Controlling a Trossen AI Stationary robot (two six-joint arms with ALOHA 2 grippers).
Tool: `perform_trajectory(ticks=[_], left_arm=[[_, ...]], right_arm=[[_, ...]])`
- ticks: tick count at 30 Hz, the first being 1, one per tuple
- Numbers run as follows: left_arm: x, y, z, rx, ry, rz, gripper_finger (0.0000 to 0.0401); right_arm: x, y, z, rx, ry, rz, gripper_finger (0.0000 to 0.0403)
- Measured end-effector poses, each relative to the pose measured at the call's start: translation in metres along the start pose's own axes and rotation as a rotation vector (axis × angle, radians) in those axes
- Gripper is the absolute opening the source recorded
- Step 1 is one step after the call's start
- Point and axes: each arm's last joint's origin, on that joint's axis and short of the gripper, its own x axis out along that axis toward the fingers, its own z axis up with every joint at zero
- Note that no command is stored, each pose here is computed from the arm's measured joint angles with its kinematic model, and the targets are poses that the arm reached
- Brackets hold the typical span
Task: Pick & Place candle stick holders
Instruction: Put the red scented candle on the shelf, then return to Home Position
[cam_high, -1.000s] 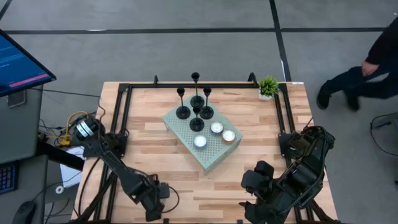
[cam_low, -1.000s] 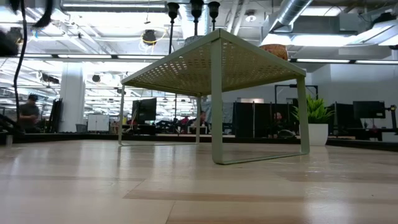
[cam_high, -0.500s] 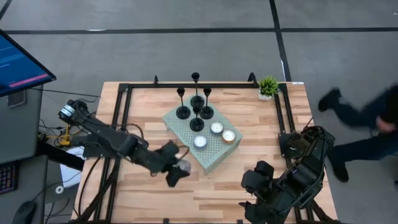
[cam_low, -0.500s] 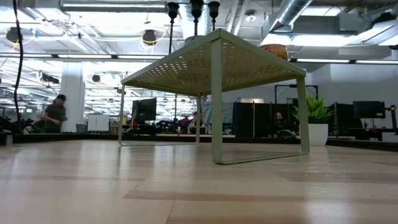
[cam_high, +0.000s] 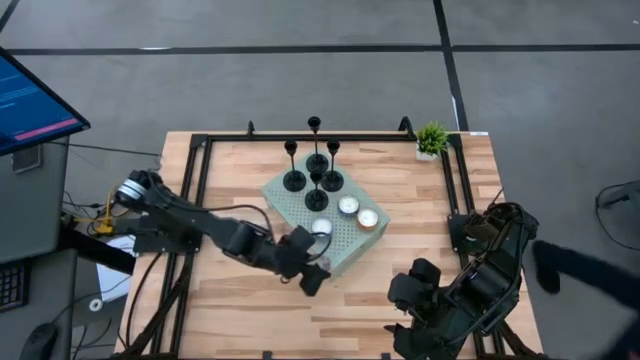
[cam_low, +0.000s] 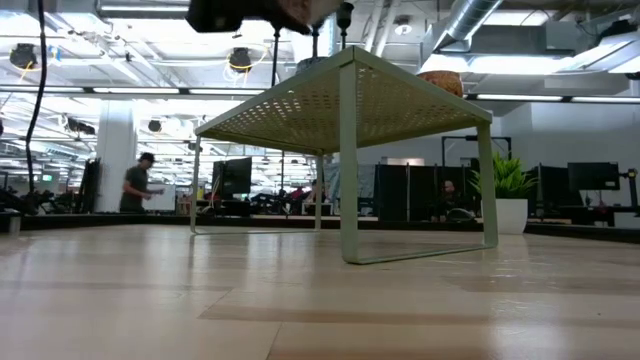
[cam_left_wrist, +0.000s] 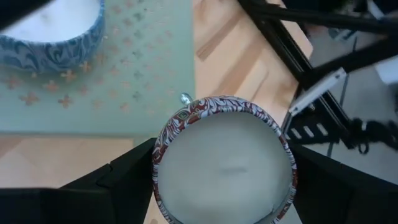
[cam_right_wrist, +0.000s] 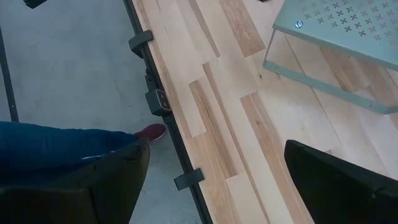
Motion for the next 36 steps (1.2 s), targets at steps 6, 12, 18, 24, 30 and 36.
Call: perform_trajectory(ticks=[6, 12, 18, 24, 30, 36], left_arm=[[0.016, 0.005, 0.008, -0.131, 0.035, 0.018, 0.0304], [0.019, 0.012, 0.018, -0.255, 0.006, 0.047, 0.0304], [0.021, 0.018, 0.028, -0.338, -0.034, 0.066, 0.0304], [0.022, 0.018, 0.028, -0.370, -0.033, 0.062, 0.0313], [0.022, 0.018, 0.030, -0.375, -0.040, 0.060, 0.0335], [0.024, 0.023, 0.037, -0.388, -0.059, 0.071, 0.0340]], right_arm=[[0.000, 0.000, 0.000, -0.001, 0.000, 0.000, 0.0361], [0.000, 0.000, 0.000, -0.025, 0.001, 0.000, 0.0361], [0.000, 0.000, 0.000, -0.038, 0.000, 0.001, 0.0361], [-0.001, 0.001, -0.002, -0.063, 0.001, 0.002, 0.0361], [-0.001, 0.001, -0.002, -0.069, 0.000, 0.002, 0.0361], [-0.001, 0.001, -0.002, -0.068, -0.001, 0.002, 0.0361]])
